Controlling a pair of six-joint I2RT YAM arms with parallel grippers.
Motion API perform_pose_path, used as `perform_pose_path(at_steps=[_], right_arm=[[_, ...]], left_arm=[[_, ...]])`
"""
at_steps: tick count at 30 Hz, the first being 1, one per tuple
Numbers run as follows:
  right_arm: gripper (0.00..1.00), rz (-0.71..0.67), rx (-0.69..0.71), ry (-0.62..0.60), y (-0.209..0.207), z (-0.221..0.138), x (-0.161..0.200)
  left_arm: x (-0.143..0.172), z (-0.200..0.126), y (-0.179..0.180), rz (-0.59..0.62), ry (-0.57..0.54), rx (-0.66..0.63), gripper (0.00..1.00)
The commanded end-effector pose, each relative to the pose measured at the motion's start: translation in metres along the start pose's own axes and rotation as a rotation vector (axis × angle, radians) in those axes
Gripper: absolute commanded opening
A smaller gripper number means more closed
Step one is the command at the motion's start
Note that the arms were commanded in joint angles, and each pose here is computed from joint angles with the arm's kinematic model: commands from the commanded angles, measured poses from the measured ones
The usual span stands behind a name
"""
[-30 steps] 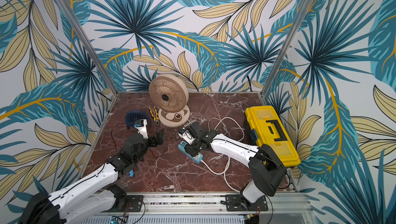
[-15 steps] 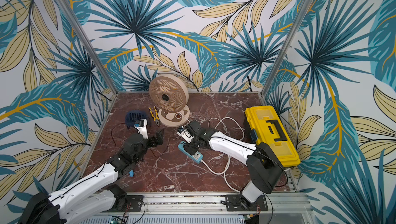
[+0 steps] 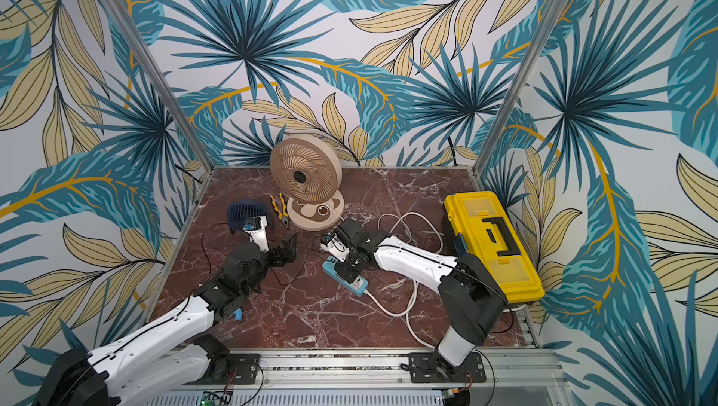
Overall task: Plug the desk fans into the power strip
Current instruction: Insert the plug into the socket.
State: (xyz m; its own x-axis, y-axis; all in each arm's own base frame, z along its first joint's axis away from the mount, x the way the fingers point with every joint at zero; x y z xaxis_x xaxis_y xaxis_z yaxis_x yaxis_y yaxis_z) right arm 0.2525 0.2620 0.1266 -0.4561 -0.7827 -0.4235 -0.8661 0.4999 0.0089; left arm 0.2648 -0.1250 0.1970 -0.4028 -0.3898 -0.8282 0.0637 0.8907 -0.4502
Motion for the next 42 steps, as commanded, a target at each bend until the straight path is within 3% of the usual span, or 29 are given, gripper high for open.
perform_pose_path(at_steps=[1, 5, 15, 23, 26, 29, 42], right_arm=[[0.11, -0.013, -0.026, 0.061, 0.005, 0.003, 0.01], [0.0, -0.029, -0.002, 0.089, 0.004, 0.007, 0.017], [0.0, -0.036, 0.083, 0.236, 0.001, 0.041, 0.048], [0.0, -0.027, 0.074, 0.195, 0.002, 0.034, 0.042], [0.13, -0.024, 0.071, 0.179, 0.003, 0.03, 0.037], [0.33, -0.021, 0.082, 0.144, 0.002, 0.017, 0.027], [0.8, 0.037, 0.124, -0.055, 0.003, -0.054, -0.007]], left_arm=[[0.002, -0.001, 0.004, -0.003, -0.003, -0.004, 1.0], [0.002, -0.001, 0.004, -0.002, -0.003, -0.003, 1.0], [0.002, 0.0, 0.004, -0.002, -0.002, -0.006, 1.0], [0.002, 0.0, 0.003, -0.002, 0.002, -0.002, 1.0], [0.002, 0.0, 0.004, 0.001, 0.0, -0.004, 1.0], [0.001, -0.001, 0.003, 0.002, -0.001, -0.003, 1.0], [-0.007, -0.017, 0.004, 0.003, -0.028, 0.008, 1.0]])
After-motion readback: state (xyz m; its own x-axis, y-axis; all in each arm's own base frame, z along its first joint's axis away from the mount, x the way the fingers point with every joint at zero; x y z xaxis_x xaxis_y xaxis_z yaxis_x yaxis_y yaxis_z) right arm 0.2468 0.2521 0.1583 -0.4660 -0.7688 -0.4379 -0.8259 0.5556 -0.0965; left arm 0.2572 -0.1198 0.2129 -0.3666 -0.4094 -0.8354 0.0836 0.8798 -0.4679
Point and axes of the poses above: each gripper's point midway between its finger pads, its own z axis out along the fingers, its own y axis along the line the jaws close on, x = y × z, the point moved 5 cm from there along -z, back along the fingers, and after that the axes turned 8 degrees about -z, right-handed, at the moved point
